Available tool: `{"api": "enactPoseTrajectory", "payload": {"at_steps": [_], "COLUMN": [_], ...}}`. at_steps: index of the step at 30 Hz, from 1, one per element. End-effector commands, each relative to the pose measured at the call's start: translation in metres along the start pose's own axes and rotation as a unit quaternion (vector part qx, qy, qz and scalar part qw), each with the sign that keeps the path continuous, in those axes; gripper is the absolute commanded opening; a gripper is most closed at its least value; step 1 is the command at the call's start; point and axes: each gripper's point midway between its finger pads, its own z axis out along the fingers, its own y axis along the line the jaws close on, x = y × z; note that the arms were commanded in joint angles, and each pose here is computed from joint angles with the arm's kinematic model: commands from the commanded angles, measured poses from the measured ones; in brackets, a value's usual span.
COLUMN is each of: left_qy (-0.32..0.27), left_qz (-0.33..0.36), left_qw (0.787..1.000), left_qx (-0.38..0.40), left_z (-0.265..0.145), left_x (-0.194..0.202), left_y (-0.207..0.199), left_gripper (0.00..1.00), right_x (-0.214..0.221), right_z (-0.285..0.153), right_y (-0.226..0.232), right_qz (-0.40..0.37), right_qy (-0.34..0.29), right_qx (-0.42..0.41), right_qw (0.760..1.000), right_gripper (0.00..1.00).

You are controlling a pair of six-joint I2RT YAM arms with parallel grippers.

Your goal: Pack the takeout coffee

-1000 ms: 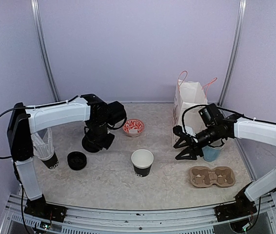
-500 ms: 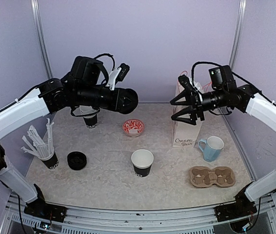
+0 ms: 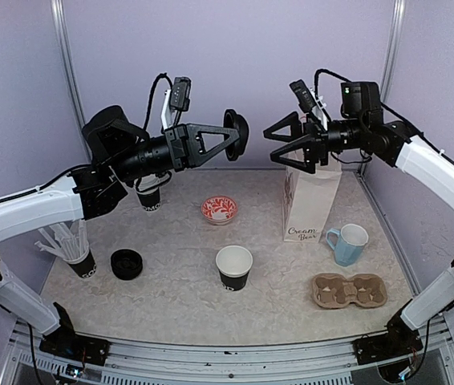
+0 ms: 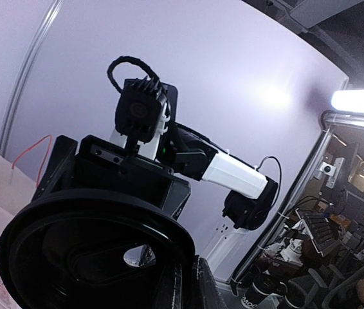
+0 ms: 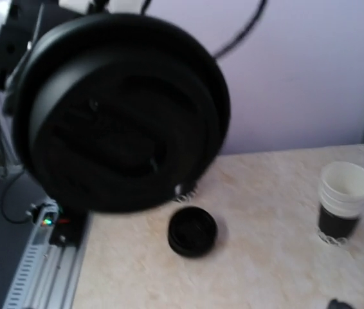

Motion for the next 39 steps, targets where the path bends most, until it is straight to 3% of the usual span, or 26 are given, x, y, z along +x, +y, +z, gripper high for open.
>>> {"api": "enactPoseTrajectory", "payload": {"at_steps": [1, 26, 34, 36, 39], "left_qy": [-0.036, -0.013, -0.009, 0.003, 0.024], "left_qz": [-0.011, -0.038, -0.037, -0.036, -0.017], "left_qw": [0.997, 0.996, 0.997, 0.998, 1.0], "left_qx": [0.063, 0.075, 0.071, 0.059, -0.003], "left_z": [-0.002, 0.01, 0.012, 0.013, 0.012], "left_x": [-0.008, 0.017, 0.019, 0.024, 0.026], "left_y": [-0.016, -0.014, -0.012, -0.007, 0.01], "left_gripper": [0.0, 0.0, 0.0, 0.08, 0.35], "right_x": [-0.022, -0.029, -0.027, -0.024, -0.014], "right_z": [0.014, 0.046, 0.046, 0.046, 0.047], "right_y": [0.02, 0.038, 0.039, 0.038, 0.031], "right_qz": [0.0, 0.006, 0.009, 0.008, 0.006], "right_qy": [-0.022, -0.025, -0.024, -0.021, -0.008], "right_qx": [-0.051, -0.103, -0.109, -0.103, -0.08], "right_qw": [0.998, 0.994, 0.994, 0.994, 0.997], "right_gripper": [1.0, 0.95, 0.81, 0.79, 0.77]}}
